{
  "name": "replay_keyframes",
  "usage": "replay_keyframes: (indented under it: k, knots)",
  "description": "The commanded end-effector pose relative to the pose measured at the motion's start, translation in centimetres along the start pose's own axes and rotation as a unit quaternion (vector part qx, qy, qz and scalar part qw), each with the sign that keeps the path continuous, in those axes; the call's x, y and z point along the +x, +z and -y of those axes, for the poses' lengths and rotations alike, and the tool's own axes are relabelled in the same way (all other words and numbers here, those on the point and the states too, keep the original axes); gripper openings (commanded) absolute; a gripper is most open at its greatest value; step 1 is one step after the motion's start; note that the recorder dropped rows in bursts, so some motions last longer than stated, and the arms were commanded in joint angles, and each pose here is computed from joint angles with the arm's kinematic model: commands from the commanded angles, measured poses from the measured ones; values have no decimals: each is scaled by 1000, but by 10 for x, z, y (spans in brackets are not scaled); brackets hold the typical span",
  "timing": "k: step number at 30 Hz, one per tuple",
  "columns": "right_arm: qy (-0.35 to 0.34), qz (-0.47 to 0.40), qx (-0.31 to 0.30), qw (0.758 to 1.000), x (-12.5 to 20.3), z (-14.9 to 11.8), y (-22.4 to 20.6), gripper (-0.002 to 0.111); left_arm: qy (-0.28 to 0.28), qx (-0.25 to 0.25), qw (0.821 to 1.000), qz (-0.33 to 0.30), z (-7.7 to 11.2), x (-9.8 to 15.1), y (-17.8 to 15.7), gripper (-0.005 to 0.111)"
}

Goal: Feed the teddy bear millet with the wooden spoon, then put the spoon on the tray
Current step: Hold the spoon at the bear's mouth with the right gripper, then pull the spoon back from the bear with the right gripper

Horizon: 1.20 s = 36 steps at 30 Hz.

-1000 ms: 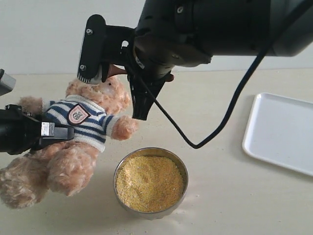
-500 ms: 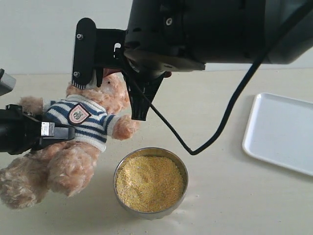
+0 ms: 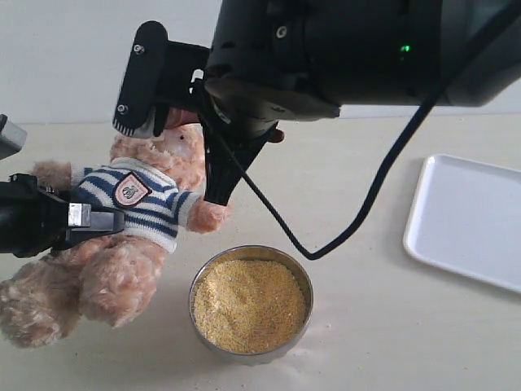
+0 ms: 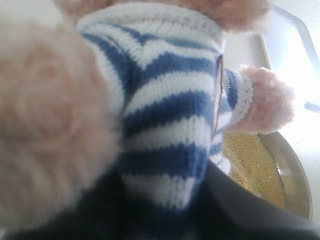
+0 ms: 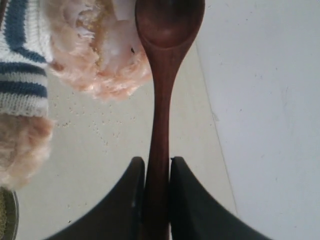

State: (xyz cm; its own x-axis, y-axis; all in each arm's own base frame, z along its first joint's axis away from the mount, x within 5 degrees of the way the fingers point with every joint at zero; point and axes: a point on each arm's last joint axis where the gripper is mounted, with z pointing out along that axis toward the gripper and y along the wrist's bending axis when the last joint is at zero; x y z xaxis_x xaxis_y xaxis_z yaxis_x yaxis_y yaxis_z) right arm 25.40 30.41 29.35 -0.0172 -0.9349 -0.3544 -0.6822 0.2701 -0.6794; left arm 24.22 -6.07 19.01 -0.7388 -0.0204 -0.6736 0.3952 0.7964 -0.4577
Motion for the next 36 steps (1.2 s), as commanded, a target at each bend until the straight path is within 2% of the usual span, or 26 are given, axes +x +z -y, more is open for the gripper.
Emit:
replay_keyframes:
  k: [1, 11, 16, 19, 22, 25, 28, 36]
  knots:
    - [42, 7, 6, 999, 1, 8, -12, 0, 1, 9, 1000, 0, 2, 0, 0, 5]
    - [135, 40, -6, 990, 20, 46, -85, 0, 2, 9, 1000, -1, 2, 1, 0, 5]
    - [141, -8, -42, 989, 52, 63, -107, 0, 2, 6, 1000, -1, 2, 1, 0, 5]
    - [157, -59, -72, 983, 71, 68, -104, 0, 2, 2, 1000, 0, 1, 1, 0, 5]
    - [145, -103, -148, 973, 83, 62, -93, 0, 2, -2, 1000, 0, 0, 1, 0, 5]
    - [131, -92, -217, 963, 79, 51, -86, 0, 2, -2, 1000, 0, 0, 1, 0, 5]
    - [143, -79, -235, 958, 74, 47, -79, 0, 7, -2, 1000, -4, 0, 1, 0, 5]
    - [123, -133, -275, 944, 74, 25, -54, 0, 14, -4, 1000, -9, 0, 2, 0, 5]
